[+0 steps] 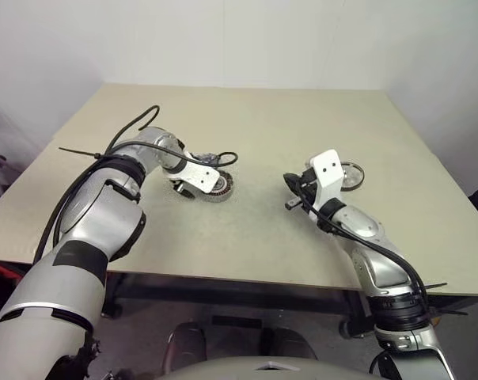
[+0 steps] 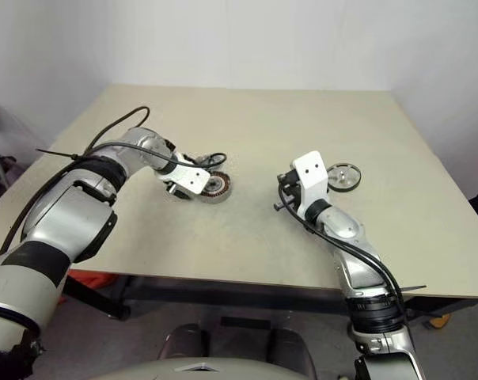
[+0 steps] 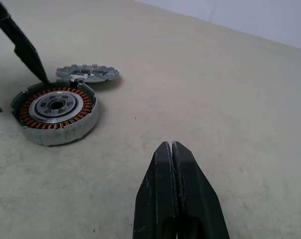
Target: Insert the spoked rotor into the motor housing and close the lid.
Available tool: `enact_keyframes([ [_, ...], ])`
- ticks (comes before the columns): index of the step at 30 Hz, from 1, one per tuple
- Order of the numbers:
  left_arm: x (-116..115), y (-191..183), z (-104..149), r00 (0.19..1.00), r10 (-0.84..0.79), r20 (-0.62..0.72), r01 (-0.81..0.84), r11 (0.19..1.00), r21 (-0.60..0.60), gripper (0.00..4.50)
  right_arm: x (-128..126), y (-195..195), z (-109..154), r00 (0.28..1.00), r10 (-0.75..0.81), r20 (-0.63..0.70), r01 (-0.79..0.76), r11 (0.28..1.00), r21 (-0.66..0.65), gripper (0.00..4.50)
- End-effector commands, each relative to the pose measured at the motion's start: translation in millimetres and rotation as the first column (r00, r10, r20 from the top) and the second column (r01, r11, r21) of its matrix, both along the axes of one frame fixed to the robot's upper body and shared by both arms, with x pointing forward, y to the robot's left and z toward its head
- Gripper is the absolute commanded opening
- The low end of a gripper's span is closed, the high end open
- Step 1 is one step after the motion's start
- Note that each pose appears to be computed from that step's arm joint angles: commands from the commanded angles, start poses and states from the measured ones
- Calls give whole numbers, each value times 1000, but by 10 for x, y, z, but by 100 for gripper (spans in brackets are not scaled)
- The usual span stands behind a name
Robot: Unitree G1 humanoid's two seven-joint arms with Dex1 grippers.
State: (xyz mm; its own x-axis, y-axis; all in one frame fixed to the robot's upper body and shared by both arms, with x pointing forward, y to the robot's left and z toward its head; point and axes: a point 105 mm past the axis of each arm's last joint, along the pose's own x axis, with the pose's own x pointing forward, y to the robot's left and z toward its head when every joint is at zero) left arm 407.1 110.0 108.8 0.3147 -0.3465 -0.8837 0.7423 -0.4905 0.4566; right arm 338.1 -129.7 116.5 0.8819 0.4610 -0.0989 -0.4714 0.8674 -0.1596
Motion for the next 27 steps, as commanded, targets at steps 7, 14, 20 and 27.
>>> enact_keyframes([
  [7,48,6,119,999,5,35,-5,1000,-6,236,12,-3,187,998,-11,68,10,1000,12,0],
  [14,23,11,94,1000,5,11,-5,1000,-13,77,20,3,192,997,-15,72,14,1000,16,0],
  [20,31,8,113,1000,5,18,-5,1000,-14,77,30,6,182,997,-20,72,19,1000,14,0],
  [27,35,6,130,1000,6,22,-6,1000,-26,1,41,9,179,997,-24,75,23,1000,13,0],
])
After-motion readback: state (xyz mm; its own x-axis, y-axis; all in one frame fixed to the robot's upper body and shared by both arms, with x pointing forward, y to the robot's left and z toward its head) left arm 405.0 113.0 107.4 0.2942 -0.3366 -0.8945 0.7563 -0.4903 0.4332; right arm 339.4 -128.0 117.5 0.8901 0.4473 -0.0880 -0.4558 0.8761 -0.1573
